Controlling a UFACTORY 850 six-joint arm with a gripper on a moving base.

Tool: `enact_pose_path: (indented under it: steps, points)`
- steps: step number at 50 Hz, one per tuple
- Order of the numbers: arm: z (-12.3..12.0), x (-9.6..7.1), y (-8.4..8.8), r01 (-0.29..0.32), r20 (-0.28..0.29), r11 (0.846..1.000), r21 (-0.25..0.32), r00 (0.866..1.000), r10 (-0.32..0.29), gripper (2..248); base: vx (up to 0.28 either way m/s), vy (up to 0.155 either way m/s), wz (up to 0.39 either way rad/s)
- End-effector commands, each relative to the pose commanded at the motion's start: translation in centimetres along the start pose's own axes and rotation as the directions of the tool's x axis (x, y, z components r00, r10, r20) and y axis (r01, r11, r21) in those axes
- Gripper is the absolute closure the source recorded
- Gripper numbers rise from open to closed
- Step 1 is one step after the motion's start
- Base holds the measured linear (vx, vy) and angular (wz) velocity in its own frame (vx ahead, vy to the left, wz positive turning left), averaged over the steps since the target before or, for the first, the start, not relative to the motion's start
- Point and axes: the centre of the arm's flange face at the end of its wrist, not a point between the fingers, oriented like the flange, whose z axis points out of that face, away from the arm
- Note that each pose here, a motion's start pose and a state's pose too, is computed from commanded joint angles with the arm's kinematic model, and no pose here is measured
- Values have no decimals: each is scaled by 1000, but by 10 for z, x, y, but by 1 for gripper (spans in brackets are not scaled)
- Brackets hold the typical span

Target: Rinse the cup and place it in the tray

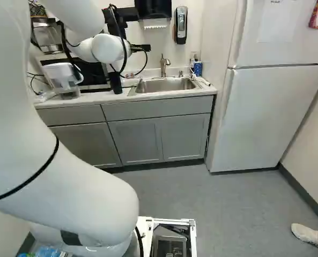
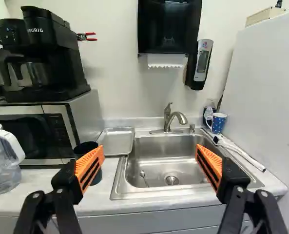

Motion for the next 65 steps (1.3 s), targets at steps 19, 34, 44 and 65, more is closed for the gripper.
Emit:
enact_pose_path:
  steps: [19, 34, 44, 65]
  points:
    - [0, 0, 0, 0, 0, 1000, 0, 1000, 0, 3, 0, 0, 0]
    - [0, 0, 0, 0, 0, 1000, 0, 1000, 0, 3, 0, 0, 0]
    - [0, 0, 0, 0, 0, 1000, 0, 1000, 0, 3, 25, -13, 1]
    - [0, 0, 0, 0, 0, 1000, 0, 1000, 0, 3, 25, 1, -1]
